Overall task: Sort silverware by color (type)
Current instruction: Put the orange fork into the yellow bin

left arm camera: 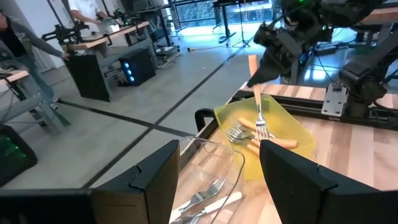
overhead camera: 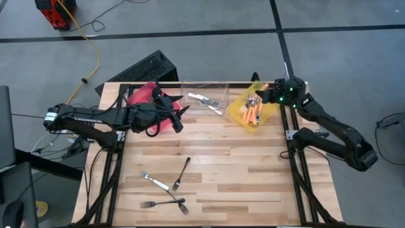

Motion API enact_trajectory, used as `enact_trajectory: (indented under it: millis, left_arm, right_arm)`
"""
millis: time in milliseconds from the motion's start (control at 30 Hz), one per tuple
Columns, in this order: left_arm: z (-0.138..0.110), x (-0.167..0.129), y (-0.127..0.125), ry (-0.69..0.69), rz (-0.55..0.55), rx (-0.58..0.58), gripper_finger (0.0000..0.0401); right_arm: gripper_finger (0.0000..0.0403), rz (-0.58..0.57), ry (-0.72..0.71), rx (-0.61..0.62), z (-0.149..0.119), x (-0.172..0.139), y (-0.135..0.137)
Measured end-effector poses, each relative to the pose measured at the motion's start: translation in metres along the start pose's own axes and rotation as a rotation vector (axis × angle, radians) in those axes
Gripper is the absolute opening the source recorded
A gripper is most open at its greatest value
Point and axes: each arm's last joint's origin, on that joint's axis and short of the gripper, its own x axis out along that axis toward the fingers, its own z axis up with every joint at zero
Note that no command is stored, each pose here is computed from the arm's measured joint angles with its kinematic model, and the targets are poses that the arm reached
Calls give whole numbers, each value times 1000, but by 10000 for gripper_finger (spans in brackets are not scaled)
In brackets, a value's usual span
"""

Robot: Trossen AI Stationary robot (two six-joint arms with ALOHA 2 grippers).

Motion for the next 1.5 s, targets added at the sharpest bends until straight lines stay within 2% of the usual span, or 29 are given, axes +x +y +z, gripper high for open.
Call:
enact_trajectory:
  millis: [267, 467, 867, 933, 1100, 1200, 1367, 1500]
  left_arm:
    - [-1, 1, 1, 12, 4, 9, 208]
    - [-1, 3, 5, 15, 21, 22, 208]
    - [-2, 7, 11, 20, 48, -1, 208]
    - [-2, 7, 11, 20, 49, -1, 208]
    - [-2, 7, 11, 19, 49, -1, 208]
    - [-2, 7, 11, 19, 50, -2, 208]
    - [-2, 7, 11, 19, 51, -2, 208]
    - [-2, 7, 11, 19, 51, -2, 208]
  right_arm:
    - [72, -68, -1, 95, -27, 12, -40]
    - [72, -125, 21, 100, -32, 23, -56]
    - [72, -140, 30, 130, -33, 43, -70]
    - [90, -148, 28, 127, -33, 43, -70]
    - [178, -159, 34, 114, -34, 43, -71]
    - [211, -158, 33, 109, -34, 43, -71]
    - [225, -156, 24, 101, -31, 43, -70]
    - [221, -139, 14, 43, -22, 44, -65]
